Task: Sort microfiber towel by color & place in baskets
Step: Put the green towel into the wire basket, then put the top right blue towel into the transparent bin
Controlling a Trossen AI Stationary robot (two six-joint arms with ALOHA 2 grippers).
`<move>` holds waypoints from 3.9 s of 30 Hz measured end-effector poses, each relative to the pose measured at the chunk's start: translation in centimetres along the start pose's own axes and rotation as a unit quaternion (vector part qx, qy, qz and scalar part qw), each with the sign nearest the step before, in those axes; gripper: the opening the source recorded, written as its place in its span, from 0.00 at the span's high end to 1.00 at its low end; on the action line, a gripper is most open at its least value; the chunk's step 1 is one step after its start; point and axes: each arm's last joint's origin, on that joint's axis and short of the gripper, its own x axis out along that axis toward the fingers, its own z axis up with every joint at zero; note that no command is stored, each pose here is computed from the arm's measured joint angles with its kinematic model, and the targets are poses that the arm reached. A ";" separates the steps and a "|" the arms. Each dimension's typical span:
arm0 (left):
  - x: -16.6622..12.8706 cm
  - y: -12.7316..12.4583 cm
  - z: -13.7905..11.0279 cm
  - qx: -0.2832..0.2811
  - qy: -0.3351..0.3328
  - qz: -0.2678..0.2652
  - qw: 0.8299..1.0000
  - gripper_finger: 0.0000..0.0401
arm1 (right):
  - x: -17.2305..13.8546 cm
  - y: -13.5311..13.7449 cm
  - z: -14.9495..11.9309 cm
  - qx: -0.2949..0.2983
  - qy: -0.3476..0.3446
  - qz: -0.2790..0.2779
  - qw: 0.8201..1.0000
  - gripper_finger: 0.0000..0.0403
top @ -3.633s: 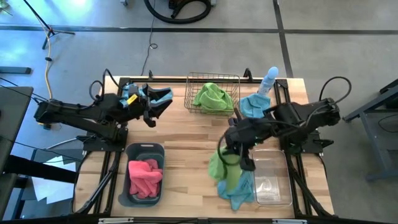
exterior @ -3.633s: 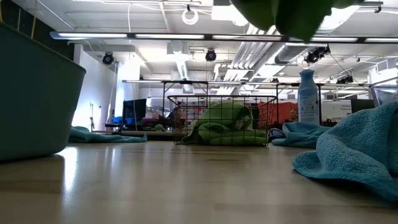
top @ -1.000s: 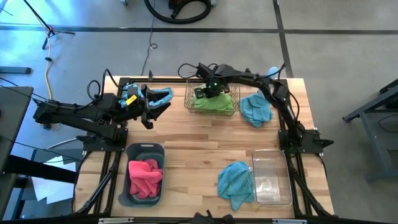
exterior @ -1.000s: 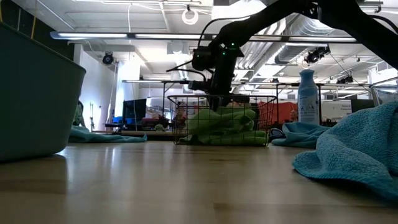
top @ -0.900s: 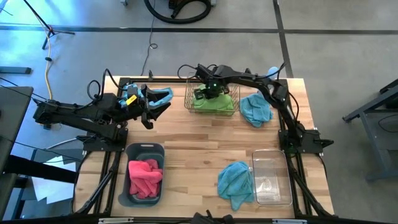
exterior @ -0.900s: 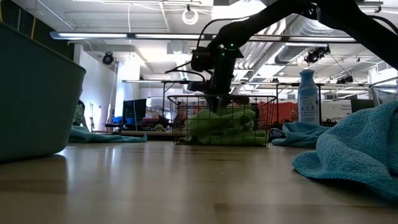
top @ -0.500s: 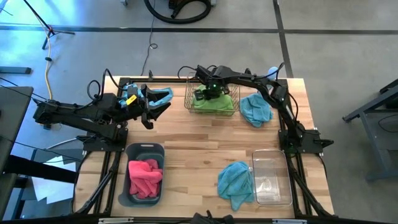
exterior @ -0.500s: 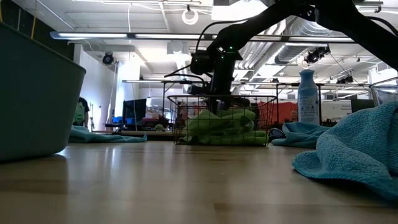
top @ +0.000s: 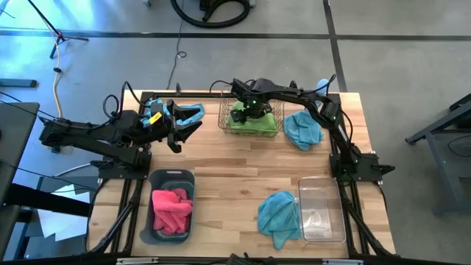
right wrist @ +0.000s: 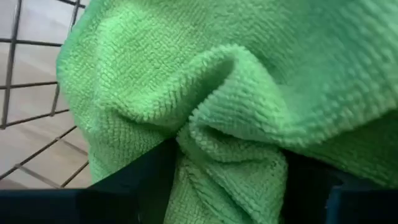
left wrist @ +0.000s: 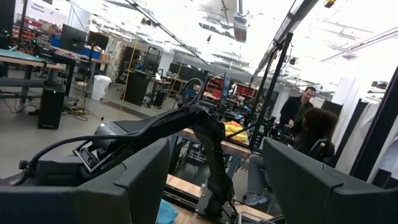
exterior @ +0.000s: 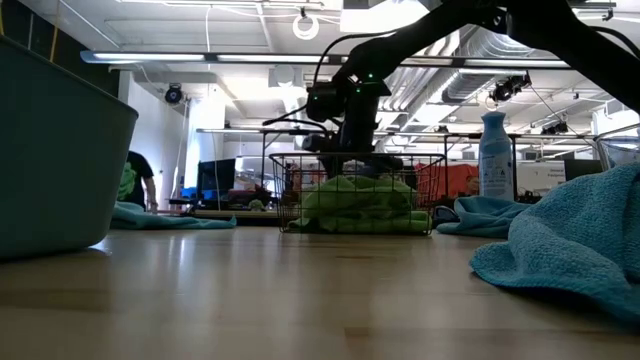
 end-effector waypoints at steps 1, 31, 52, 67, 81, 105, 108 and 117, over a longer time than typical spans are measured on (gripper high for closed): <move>0.0 0.0 0.0 0.000 0.000 0.000 1.000 0.39 | -0.2 0.1 0.0 -0.004 0.003 0.004 1.000 0.41; -2.4 0.6 1.3 0.005 0.009 -0.012 1.000 0.39 | -12.6 2.6 -2.6 -0.171 -0.045 -0.024 0.984 0.40; -1.5 0.4 0.9 -0.010 0.003 -0.006 1.000 0.39 | -23.2 1.6 -10.4 -0.319 -0.139 -0.028 0.937 0.40; 1.2 -0.1 -1.1 -0.014 0.008 0.027 1.000 0.39 | -23.8 -8.6 -20.8 -0.318 -0.183 0.038 0.930 0.40; 1.5 0.1 -1.4 -0.046 -0.004 0.071 0.996 0.39 | -19.6 -13.2 -26.9 -0.282 -0.195 0.224 0.912 0.40; -1.2 0.6 1.1 0.000 -0.025 0.062 0.998 0.39 | -8.1 -10.7 -23.4 -0.215 -0.032 -0.174 0.960 0.40; -1.5 0.7 1.4 -0.002 -0.032 0.060 0.998 0.39 | -7.0 -12.0 -22.7 -0.153 -0.044 -0.192 0.968 0.40; -1.6 0.7 1.5 -0.002 -0.034 0.060 0.998 0.39 | -3.9 -14.7 -20.1 0.000 -0.116 -0.163 0.980 0.40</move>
